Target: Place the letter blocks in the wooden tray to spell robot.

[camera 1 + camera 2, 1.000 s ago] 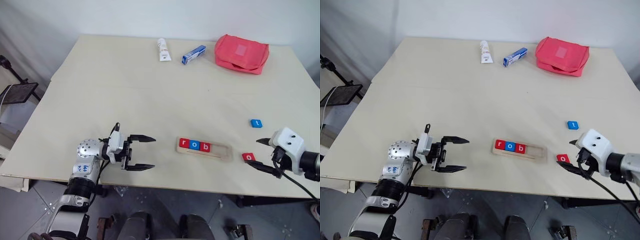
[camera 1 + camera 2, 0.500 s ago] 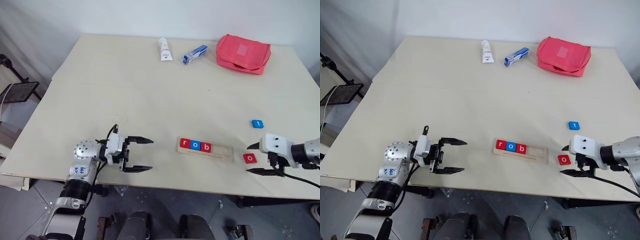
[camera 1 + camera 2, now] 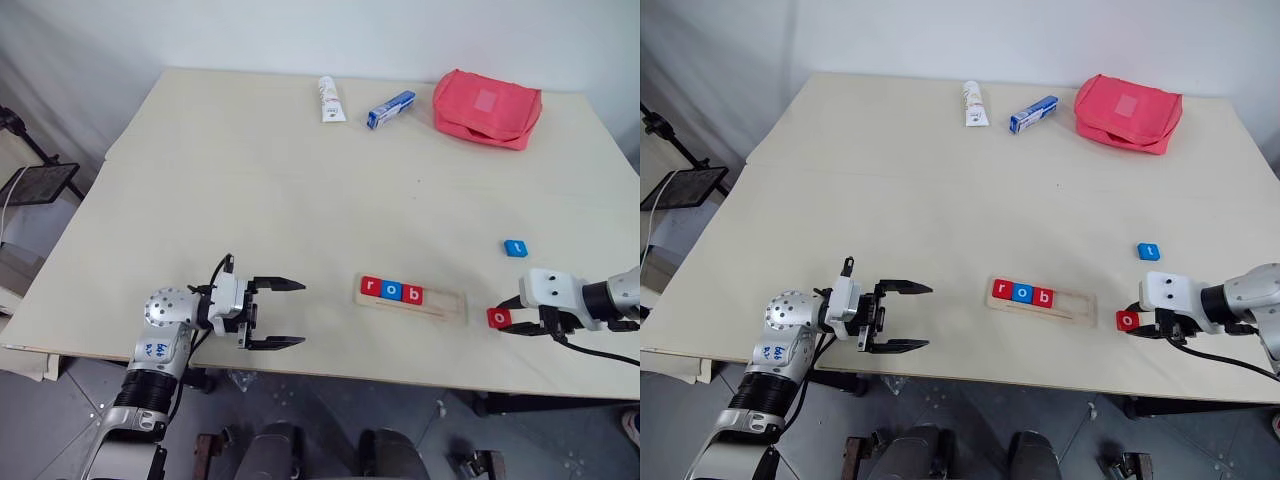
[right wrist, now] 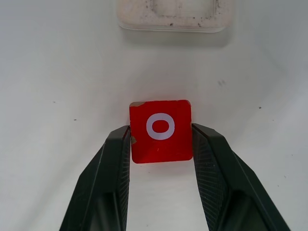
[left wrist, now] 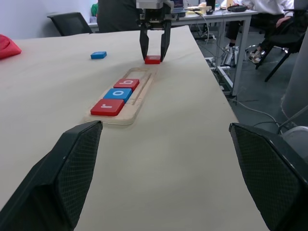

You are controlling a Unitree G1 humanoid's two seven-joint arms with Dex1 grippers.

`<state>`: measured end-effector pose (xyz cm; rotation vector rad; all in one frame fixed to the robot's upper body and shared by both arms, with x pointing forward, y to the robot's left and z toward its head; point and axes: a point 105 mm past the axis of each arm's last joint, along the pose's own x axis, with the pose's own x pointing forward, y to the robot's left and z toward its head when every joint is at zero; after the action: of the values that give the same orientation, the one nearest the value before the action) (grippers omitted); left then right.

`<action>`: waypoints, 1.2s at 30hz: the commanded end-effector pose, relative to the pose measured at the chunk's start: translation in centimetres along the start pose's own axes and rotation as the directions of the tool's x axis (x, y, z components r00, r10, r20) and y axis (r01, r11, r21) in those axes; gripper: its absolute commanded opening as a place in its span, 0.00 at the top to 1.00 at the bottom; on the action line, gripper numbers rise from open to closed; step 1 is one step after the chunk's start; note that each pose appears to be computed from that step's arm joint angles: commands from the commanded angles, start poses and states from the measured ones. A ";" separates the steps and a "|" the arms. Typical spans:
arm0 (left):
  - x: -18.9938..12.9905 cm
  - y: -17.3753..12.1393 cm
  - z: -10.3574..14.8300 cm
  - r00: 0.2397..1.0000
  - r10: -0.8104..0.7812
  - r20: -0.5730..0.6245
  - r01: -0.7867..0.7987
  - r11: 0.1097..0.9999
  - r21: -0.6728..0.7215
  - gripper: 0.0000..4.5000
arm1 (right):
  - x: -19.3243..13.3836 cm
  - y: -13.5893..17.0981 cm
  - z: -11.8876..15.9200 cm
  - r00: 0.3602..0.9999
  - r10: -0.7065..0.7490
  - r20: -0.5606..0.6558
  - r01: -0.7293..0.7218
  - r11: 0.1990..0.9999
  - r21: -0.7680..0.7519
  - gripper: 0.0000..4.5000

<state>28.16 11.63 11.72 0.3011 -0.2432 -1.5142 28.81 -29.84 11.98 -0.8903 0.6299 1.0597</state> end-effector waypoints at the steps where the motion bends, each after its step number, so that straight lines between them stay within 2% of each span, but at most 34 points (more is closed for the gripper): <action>1: 0.2 -0.1 0.4 1.000 0.000 0.016 0.000 1.000 0.017 0.00 | -1.1 -1.0 0.5 0.999 -0.050 -0.011 0.050 0.998 0.044 0.68; 4: 0.4 0.0 0.3 1.000 0.001 0.020 -0.001 1.000 0.015 0.00 | -2.1 -1.5 3.1 0.996 -0.065 0.056 0.059 0.992 0.108 0.68; 8: 0.6 0.2 0.3 1.000 0.004 0.025 -0.005 1.000 0.014 0.00 | -2.0 -1.7 5.2 0.994 -0.077 0.083 0.065 0.989 0.135 0.68; 15: 1.1 0.3 0.2 0.999 0.008 0.037 -0.008 1.000 0.012 0.00 | 0.4 -1.3 8.5 0.993 -0.044 0.114 0.033 0.995 0.096 0.68; 24: 0.9 0.3 0.2 0.999 0.023 0.035 -0.023 1.000 0.015 0.00 | 2.9 -1.1 9.1 0.993 -0.001 0.115 -0.005 0.999 0.049 0.68; 36: 1.2 0.0 0.1 0.998 0.038 0.040 -0.038 0.999 0.011 0.00 | 3.9 -1.3 10.0 0.992 0.014 0.126 -0.018 0.999 0.031 0.68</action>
<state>28.58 10.78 11.47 0.2570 -0.2605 -1.4740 31.60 -19.81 13.85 -0.7635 0.5645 1.1108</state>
